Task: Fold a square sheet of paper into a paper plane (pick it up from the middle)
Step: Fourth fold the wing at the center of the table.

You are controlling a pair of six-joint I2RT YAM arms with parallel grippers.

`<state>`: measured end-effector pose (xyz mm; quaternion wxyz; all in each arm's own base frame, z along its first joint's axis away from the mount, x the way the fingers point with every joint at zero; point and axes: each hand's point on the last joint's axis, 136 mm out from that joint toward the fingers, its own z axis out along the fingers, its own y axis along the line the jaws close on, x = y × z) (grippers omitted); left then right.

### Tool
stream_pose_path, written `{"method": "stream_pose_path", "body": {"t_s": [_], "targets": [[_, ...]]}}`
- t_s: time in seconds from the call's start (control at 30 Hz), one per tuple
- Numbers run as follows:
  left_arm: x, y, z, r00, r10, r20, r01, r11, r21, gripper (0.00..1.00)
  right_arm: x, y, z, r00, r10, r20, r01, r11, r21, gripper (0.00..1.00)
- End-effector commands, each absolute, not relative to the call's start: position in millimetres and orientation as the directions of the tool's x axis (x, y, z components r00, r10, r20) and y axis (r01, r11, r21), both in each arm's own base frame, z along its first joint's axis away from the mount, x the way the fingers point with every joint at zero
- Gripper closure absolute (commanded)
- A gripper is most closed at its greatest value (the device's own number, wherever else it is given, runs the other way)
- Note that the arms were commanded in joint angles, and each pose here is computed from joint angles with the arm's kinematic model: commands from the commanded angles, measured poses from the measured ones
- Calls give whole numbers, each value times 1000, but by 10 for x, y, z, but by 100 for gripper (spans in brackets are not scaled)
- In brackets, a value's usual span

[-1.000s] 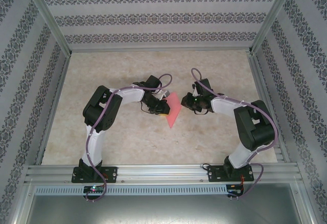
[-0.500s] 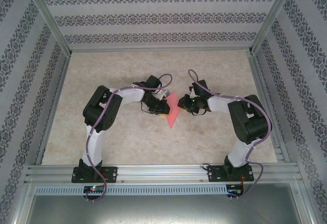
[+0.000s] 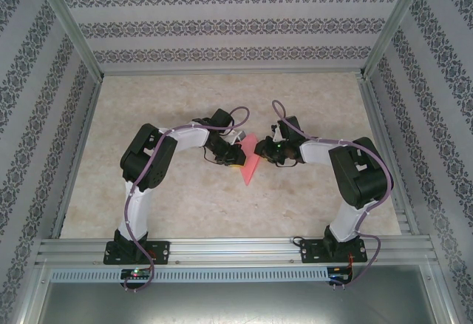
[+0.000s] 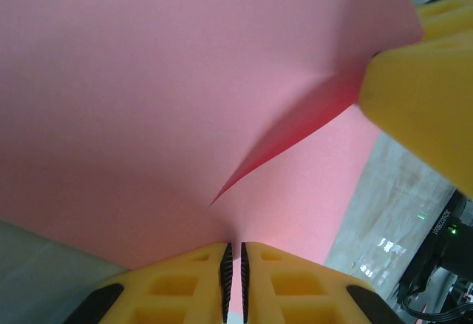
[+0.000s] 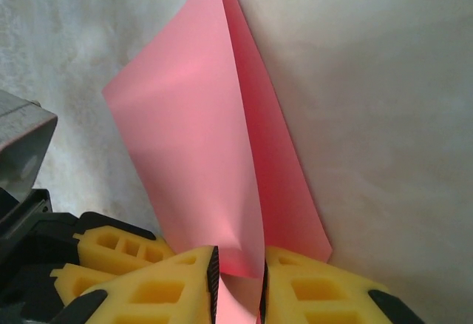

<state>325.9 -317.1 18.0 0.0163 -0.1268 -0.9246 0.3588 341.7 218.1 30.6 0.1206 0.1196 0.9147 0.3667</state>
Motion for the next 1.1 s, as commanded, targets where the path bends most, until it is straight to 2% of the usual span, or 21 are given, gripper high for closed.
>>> {"method": "stream_pose_path", "body": {"t_s": [0.0, 0.27, 0.73, 1.07], "targets": [[3052, -2918, -372, -963, 264, 50, 198, 822, -534, 82, 3324, 2289, 381, -950, 284, -131, 103, 679, 727, 77], [3049, -2920, -375, -964, 262, 53, 194, 823, -535, 82, 3200, 2310, 388, -953, 269, -136, 95, 695, 713, 80], [3063, -2931, -334, -965, 258, 52, 191, 822, -537, 82, 3134, 2359, 417, -963, 168, -212, 18, 822, 569, 90], [3075, -2962, -316, -967, 249, 48, 182, 814, -551, 82, 3120, 2500, 403, -967, 149, -207, -4, 802, 597, 91]]}}
